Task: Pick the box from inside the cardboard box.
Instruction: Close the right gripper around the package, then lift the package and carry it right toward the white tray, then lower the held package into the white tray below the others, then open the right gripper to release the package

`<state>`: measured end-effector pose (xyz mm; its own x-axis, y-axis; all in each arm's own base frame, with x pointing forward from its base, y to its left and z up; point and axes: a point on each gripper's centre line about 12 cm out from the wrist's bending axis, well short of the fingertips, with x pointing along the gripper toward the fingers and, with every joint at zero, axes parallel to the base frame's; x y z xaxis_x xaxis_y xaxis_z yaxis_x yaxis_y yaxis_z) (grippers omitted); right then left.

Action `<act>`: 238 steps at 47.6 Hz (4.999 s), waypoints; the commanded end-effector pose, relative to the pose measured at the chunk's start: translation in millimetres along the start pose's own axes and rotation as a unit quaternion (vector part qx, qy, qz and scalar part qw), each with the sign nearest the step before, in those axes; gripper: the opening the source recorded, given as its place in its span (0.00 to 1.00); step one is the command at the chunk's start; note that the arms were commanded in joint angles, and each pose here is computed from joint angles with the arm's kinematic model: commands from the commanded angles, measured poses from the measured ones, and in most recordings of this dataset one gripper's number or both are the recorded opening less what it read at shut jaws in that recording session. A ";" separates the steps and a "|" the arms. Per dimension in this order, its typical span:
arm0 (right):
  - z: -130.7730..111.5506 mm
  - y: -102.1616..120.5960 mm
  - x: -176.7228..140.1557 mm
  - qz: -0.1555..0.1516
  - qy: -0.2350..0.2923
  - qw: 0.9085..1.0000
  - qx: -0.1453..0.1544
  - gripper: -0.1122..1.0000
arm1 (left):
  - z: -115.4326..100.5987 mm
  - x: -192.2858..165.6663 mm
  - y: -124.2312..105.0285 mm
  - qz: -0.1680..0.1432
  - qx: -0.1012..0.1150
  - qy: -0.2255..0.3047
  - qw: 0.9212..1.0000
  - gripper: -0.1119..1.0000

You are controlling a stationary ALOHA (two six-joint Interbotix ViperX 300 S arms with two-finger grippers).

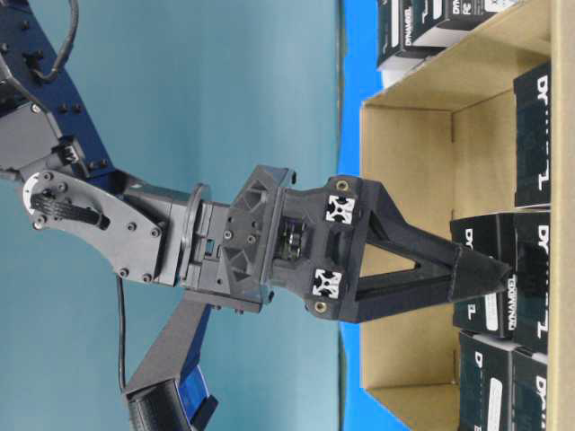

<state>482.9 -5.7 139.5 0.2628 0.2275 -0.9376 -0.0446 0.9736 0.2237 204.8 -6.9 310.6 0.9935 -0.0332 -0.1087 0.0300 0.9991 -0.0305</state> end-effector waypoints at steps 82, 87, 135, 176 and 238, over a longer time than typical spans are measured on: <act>0.5 3.2 -95.3 -0.034 -0.076 0.996 -0.014 0.66 | 9.3 0.6 -0.6 -0.001 0.002 -0.008 1.000 0.08; -15.6 16.7 -127.2 -0.026 -0.062 0.998 -0.020 0.67 | 7.4 0.0 0.8 0.003 0.001 0.001 1.000 0.07; -169.5 59.4 -55.8 -0.025 -0.047 0.998 0.028 0.66 | 6.6 1.3 1.1 0.003 -0.006 0.003 1.000 0.07; -169.7 47.1 -16.3 -0.039 -0.034 0.998 0.020 0.66 | 7.6 1.3 0.8 0.003 -0.006 0.001 1.000 0.07; -127.7 54.5 -104.6 -0.031 -0.187 0.982 0.014 0.93 | 6.1 1.3 0.8 0.003 -0.006 0.005 1.000 0.07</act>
<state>327.8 28.9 200.4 0.5565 0.1455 -0.8180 0.0095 0.9834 0.1813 204.6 -5.9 306.3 0.9892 -0.0280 -0.1437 0.0217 0.9987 -0.0454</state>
